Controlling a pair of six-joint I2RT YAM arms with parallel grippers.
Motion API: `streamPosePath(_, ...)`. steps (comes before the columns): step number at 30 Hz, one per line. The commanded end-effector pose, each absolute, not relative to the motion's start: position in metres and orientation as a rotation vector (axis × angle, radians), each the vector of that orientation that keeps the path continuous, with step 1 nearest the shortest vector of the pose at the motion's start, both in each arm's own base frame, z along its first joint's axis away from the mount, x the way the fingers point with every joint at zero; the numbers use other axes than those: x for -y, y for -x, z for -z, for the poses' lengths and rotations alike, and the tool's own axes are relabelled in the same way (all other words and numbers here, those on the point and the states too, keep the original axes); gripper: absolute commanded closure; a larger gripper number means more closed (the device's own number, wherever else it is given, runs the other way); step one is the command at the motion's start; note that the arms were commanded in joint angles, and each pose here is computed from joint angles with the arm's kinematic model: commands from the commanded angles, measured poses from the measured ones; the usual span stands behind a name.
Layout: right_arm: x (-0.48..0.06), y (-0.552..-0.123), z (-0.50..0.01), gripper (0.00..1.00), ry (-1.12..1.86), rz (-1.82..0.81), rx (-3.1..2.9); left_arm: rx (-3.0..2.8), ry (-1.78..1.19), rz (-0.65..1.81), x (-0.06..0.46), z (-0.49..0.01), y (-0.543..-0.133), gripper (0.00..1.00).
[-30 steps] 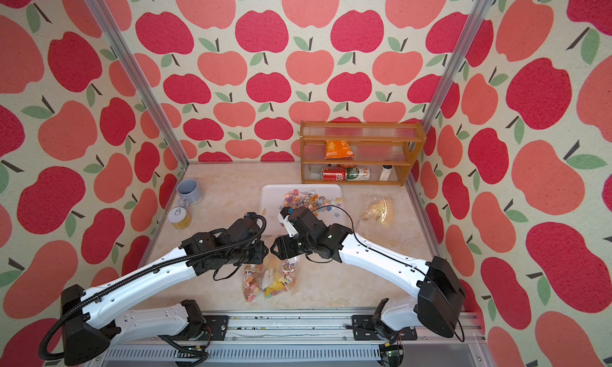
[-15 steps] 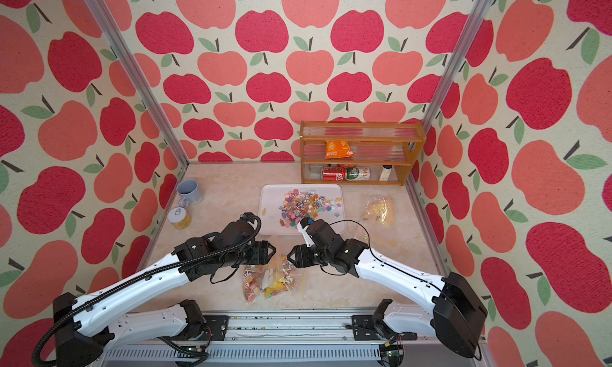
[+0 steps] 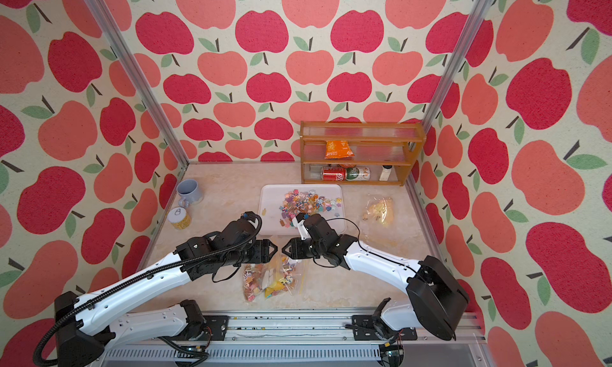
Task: Pour candies out of the ziploc bag
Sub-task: Open the ziploc bag at the center of the board.
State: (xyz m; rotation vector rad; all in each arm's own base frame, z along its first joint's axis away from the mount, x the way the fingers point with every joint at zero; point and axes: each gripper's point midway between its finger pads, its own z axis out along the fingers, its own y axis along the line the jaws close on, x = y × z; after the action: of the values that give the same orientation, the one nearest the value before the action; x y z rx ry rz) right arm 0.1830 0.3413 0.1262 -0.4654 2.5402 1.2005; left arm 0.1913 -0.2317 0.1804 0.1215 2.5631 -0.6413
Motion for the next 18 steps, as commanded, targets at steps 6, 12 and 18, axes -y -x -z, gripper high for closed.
streamPosePath(6,-0.367,-0.185,-0.153,0.65,0.491,-1.342,-2.453,-2.576,-0.092,0.646,0.229,-0.178,-0.19,0.28)
streamPosePath(12,-0.368,-0.183,-0.153,0.65,0.502,-1.326,-2.465,-2.569,-0.081,0.646,0.224,-0.179,-0.191,0.29)
streamPosePath(18,-0.359,-0.185,-0.157,0.65,0.499,-1.263,-2.469,-2.555,-0.063,0.654,0.218,-0.181,-0.191,0.31)
